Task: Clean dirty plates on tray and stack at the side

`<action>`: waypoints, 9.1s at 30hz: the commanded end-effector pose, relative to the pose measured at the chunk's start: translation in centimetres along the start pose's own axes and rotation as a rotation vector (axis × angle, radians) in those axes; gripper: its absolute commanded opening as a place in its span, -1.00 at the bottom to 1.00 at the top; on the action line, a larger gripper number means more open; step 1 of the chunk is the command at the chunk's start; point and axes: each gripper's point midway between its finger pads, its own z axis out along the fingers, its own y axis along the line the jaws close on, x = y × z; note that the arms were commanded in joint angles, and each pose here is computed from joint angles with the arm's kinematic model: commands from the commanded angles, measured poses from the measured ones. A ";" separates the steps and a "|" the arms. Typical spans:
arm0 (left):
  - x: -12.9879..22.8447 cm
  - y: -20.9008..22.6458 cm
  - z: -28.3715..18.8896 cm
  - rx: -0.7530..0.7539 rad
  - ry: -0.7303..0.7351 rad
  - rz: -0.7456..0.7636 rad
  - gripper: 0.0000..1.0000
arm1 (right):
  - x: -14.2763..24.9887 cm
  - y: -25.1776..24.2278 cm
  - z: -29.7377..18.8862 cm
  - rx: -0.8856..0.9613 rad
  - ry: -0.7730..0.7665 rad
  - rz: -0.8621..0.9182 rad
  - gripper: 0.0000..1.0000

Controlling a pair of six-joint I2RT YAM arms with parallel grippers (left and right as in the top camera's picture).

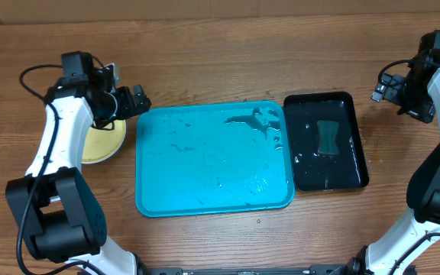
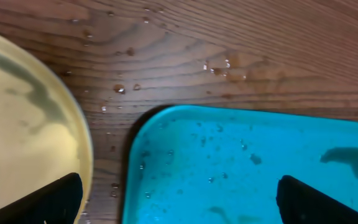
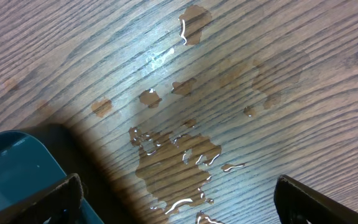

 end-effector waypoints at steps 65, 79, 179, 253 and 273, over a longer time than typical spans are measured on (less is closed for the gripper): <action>0.4 -0.8 0.4 0.021 0.014 0.035 0.99 | -0.6 4.0 -7.1 -0.064 -0.175 -0.080 1.00; 0.4 -0.8 0.4 0.021 0.013 0.035 1.00 | 9.4 12.2 -32.0 -0.418 -0.711 -0.364 1.00; 0.2 -11.4 -9.2 0.060 -0.240 0.306 0.99 | 20.2 6.6 -12.8 -0.730 -1.202 -0.274 1.00; 13.8 0.2 -11.9 -0.195 -1.118 0.452 1.00 | 20.2 6.6 -12.8 -0.730 -1.202 -0.274 1.00; 14.0 -0.4 -11.7 -0.153 -1.111 0.459 1.00 | 20.2 6.6 -12.8 -0.730 -1.202 -0.274 1.00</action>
